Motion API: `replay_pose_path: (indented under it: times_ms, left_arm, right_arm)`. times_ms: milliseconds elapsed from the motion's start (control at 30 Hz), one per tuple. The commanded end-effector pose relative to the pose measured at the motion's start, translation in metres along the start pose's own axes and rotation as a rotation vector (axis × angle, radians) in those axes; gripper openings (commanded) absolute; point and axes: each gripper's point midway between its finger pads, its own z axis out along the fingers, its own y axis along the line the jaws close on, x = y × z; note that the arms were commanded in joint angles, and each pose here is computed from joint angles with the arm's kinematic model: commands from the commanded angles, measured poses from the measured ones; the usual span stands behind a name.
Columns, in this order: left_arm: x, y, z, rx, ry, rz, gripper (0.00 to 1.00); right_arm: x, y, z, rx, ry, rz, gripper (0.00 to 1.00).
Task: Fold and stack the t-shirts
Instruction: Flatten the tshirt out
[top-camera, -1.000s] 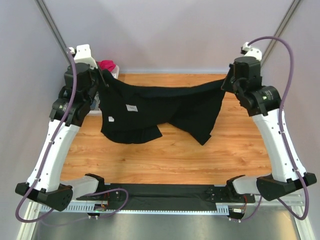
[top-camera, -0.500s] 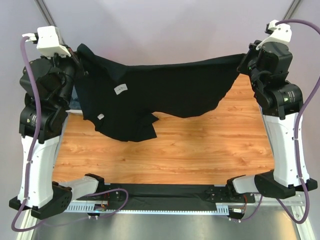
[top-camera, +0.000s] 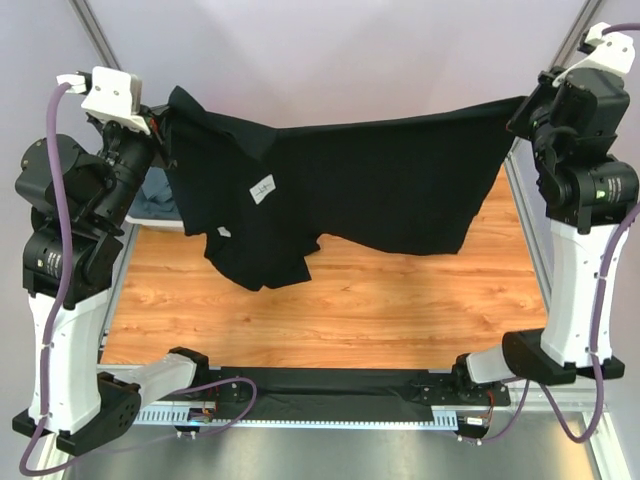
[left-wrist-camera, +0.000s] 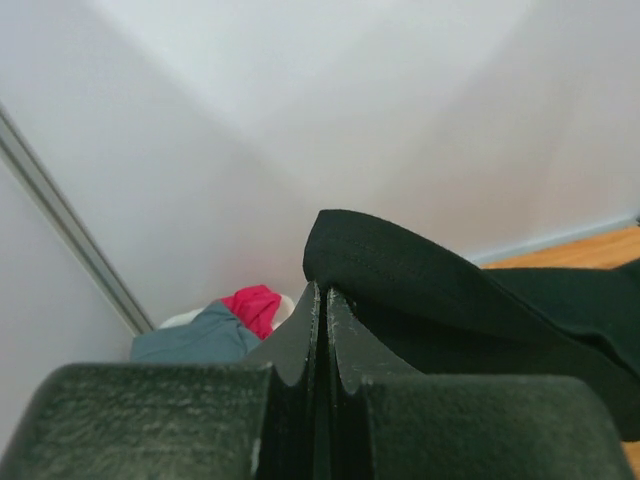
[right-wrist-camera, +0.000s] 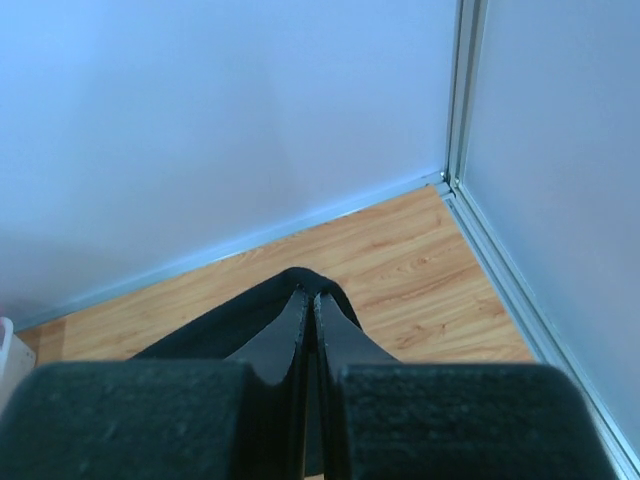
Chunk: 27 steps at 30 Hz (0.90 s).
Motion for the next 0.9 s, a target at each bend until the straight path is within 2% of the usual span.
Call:
replay_pose_path:
  times_ms: [0,133,300,467,667,867]
  left_arm:
    - [-0.016,-0.001,0.003,0.022,-0.069,0.071,0.0]
    - [-0.009,0.004,0.009,-0.015,-0.041,0.042,0.0]
    - [0.007,0.014,0.017,-0.094,0.024,-0.031,0.0]
    - [0.017,0.014,0.028,-0.115,0.071,-0.065,0.0]
    - [-0.006,-0.007,0.025,0.024,-0.005,-0.033,0.0]
    - [-0.025,-0.019,0.004,0.11,-0.051,-0.039,0.0]
  right_arm:
    - [0.018,-0.003,0.018,-0.016,0.104,0.018,0.0]
    - [0.041,0.003,0.039,-0.078,0.196,0.046,0.0]
    - [0.064,0.001,0.054,-0.195,0.303,0.159,0.0]
    - [0.054,-0.008,0.05,-0.166,0.261,0.122,0.0]
    - [0.028,-0.025,0.027,-0.098,0.162,0.045,0.0]
    - [-0.013,-0.021,-0.023,-0.15,0.007,0.001,0.0]
